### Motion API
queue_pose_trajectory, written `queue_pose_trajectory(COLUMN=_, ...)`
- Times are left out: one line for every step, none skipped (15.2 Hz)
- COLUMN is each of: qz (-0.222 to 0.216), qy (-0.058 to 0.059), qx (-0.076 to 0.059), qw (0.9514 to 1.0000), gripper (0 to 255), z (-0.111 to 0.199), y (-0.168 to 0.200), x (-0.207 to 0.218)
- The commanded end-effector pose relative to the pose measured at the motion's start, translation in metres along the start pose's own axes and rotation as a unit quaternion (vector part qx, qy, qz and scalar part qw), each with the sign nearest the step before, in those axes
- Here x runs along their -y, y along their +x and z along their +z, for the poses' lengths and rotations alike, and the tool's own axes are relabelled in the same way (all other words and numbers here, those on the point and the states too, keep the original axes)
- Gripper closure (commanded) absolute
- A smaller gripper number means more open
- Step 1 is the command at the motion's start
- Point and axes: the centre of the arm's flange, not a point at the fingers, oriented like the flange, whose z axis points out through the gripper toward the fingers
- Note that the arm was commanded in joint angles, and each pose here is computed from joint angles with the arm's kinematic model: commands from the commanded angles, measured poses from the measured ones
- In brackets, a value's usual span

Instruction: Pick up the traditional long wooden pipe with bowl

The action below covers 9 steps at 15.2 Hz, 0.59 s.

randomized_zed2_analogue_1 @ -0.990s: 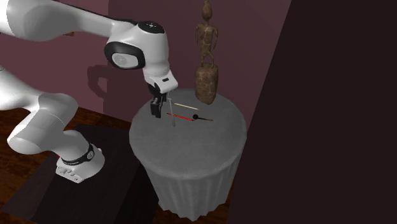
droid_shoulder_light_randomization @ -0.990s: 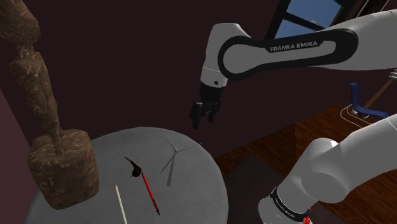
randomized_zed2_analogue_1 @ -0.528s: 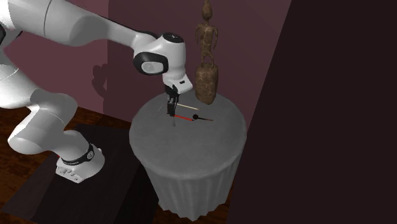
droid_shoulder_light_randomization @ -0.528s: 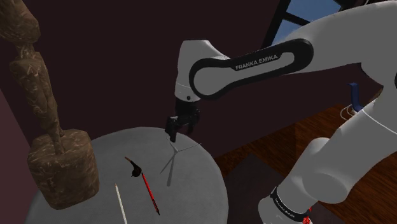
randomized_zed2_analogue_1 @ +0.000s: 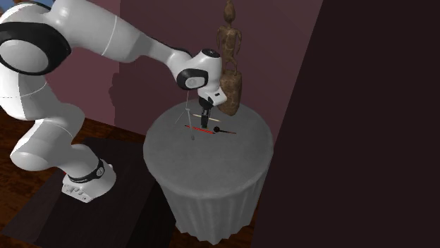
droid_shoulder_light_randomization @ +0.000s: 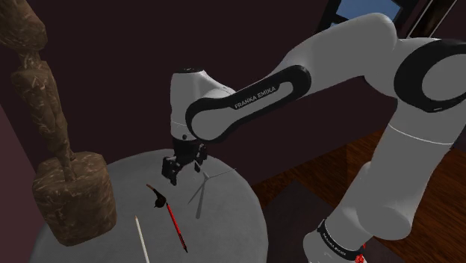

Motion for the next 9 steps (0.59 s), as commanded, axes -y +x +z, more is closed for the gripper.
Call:
queue_pose_trajectory(qz=0.001, qy=-0.004, qx=0.001, qw=1.0, gripper=0, z=0.017, y=0.012, x=0.016)
queue_pose_trajectory(qz=0.001, qy=-0.006, qx=0.001, qw=1.0, gripper=0, z=0.025, y=0.019, x=0.024)
queue_pose_trajectory(qz=0.001, qy=-0.008, qx=0.001, qw=1.0, gripper=0, z=0.033, y=0.025, x=0.033)
queue_pose_trajectory(qz=0.001, qy=-0.01, qx=0.002, qw=0.9999, gripper=0, z=0.042, y=0.031, x=0.042)
queue_pose_trajectory(qz=0.002, qy=-0.013, qx=0.002, qw=0.9999, gripper=0, z=0.05, y=0.038, x=0.051)
queue_pose_trajectory(qz=0.002, qy=-0.015, qx=0.003, qw=0.9999, gripper=0, z=0.058, y=0.044, x=0.06)
queue_pose_trajectory(qz=0.002, qy=-0.017, qx=0.003, qw=0.9999, gripper=0, z=0.067, y=0.05, x=0.069)
queue_pose_trajectory(qz=0.002, qy=-0.017, qx=0.003, qw=0.9998, gripper=0, z=0.069, y=0.052, x=0.071)
queue_pose_trajectory(qz=0.002, qy=-0.017, qx=0.003, qw=0.9998, gripper=0, z=0.074, y=0.052, x=0.071)
